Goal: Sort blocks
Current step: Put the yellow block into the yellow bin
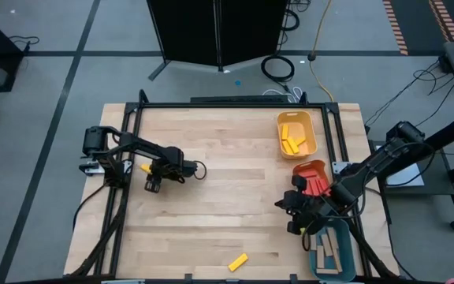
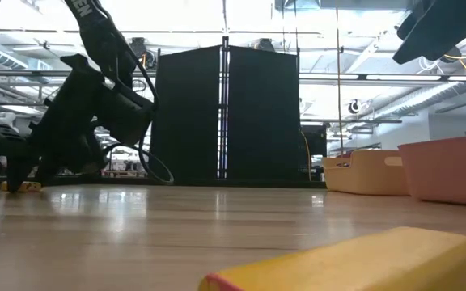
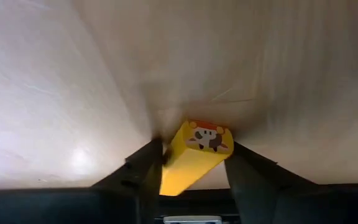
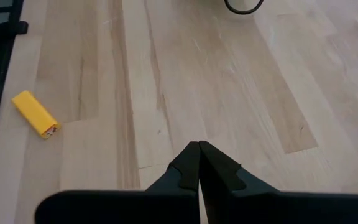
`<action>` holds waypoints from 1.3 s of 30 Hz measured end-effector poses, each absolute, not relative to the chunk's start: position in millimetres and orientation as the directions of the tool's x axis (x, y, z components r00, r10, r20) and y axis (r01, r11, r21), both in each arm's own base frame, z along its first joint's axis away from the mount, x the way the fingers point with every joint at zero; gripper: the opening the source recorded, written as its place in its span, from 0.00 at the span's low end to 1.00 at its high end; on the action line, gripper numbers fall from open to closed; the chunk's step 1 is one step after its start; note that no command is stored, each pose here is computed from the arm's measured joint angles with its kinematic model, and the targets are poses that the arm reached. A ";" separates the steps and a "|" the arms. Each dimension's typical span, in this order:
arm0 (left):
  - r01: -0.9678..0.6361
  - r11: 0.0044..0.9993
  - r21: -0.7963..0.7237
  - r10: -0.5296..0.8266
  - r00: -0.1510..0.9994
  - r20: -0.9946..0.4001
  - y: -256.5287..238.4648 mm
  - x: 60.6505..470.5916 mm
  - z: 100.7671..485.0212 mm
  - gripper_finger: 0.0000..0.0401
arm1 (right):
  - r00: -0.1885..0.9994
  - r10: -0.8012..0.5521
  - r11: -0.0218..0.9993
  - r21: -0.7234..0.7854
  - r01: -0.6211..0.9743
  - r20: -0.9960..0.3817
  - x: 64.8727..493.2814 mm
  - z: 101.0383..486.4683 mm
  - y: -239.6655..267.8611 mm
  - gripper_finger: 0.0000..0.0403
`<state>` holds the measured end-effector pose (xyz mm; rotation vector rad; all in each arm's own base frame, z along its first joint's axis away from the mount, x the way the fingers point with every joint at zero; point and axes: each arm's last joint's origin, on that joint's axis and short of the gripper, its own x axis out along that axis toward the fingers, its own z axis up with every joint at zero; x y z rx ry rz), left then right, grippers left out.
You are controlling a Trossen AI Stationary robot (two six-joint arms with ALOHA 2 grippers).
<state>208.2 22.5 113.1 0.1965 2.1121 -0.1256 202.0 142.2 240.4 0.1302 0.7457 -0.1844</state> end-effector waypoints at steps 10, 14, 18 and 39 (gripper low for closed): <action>0.182 0.983 -0.008 0.080 -0.470 -0.879 23.4 219.9 122.4 0.20 | 0.718 -0.116 0.975 0.059 0.214 -0.686 200.9 240.2 143.2 0.00; 0.170 0.984 0.052 0.098 -0.270 -0.958 27.7 245.6 139.7 0.20 | 0.707 -0.126 0.979 0.027 0.200 -0.696 199.7 239.2 142.1 0.00; 0.113 0.988 0.105 0.090 0.130 -0.987 36.7 288.3 166.0 0.20 | 0.689 -0.140 0.980 0.000 0.199 -0.711 197.7 237.6 140.5 0.00; -0.058 0.982 -0.180 0.072 0.995 0.069 115.2 484.1 180.4 0.20 | 0.638 -0.300 0.945 -0.131 0.299 -0.709 193.6 236.7 121.6 0.00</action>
